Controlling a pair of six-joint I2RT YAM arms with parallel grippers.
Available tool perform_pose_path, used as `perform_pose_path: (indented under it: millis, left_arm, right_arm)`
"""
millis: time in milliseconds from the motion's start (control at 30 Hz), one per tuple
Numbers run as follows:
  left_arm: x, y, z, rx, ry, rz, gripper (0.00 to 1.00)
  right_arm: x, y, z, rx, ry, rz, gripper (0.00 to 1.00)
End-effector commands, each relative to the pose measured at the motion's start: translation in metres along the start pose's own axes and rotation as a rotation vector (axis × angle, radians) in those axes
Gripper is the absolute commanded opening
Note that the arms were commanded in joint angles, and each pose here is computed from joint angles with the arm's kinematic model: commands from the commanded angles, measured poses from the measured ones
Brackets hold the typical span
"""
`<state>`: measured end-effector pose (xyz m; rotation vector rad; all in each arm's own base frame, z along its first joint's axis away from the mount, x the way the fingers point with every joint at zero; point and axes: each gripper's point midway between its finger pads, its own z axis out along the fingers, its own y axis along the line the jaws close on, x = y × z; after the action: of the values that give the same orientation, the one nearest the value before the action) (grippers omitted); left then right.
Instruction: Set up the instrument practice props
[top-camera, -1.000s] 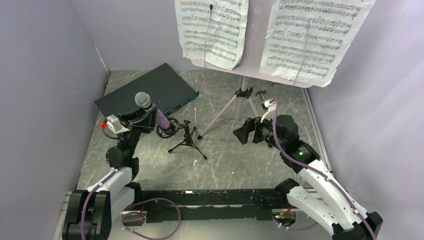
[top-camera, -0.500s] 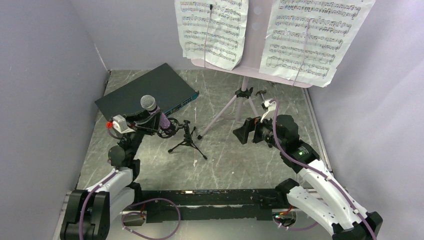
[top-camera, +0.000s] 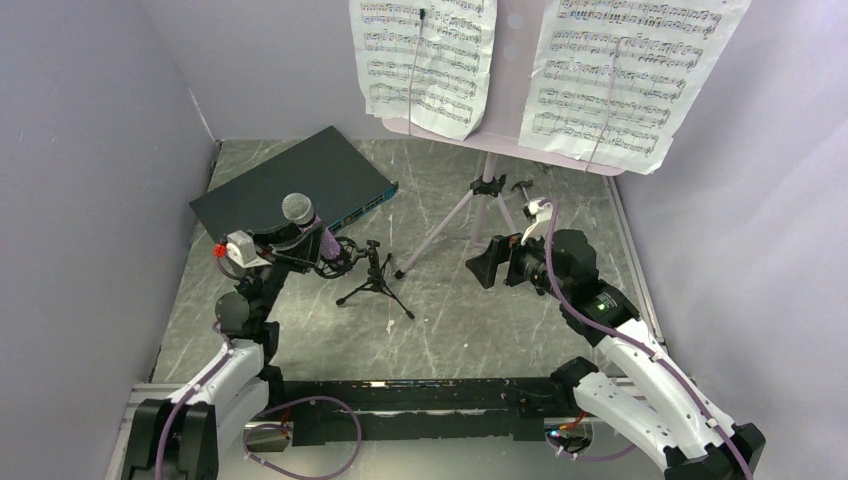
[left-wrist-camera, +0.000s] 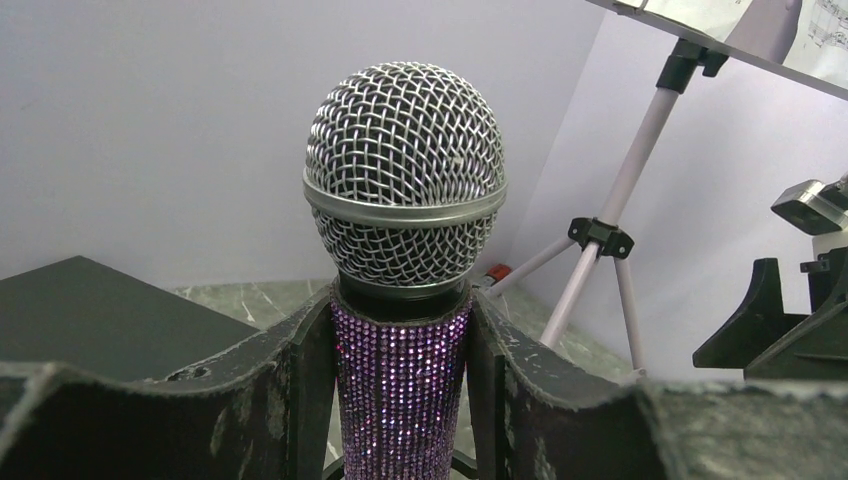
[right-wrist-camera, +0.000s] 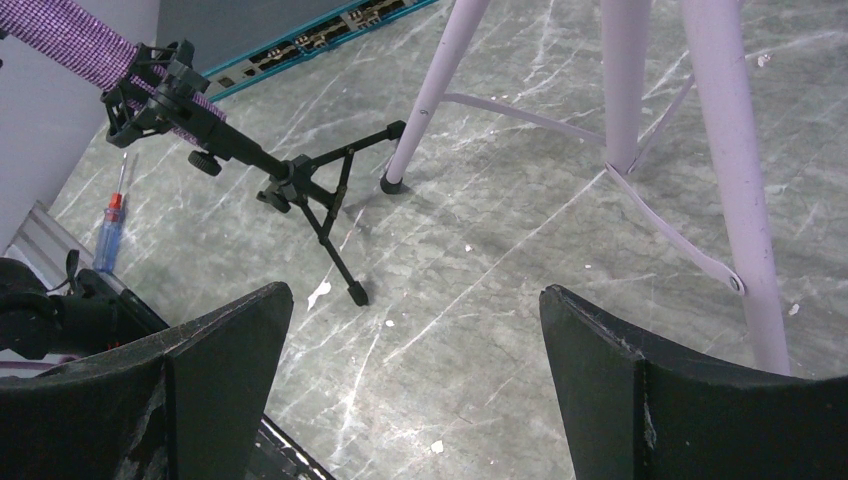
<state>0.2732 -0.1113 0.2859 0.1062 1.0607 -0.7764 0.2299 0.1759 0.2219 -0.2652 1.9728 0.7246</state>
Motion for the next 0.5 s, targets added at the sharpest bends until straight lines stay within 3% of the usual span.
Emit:
perform_pose_path:
  millis: [0,367,467]
  left_arm:
    - [-0.0017,-0.0009,-0.0023,-0.019,0.008,-0.002,0.53]
    - [-0.0054,0.0006,-0.0014,-0.048,0.005,-0.044,0.92]
    - [-0.0079,0.0050,-0.0009,-0.076,-0.010,-0.063,0.93]
  right_arm:
    - [-0.0197,0.0100,-0.0004,-0.041,-0.062,-0.007,0.99]
    - [-0.0199,0.0094,-0.0036,-0.035,-0.068,-0.005,0.99]
    - [-0.0195,0.0097,-0.0041,-0.036,-0.067,-0.003,0.99]
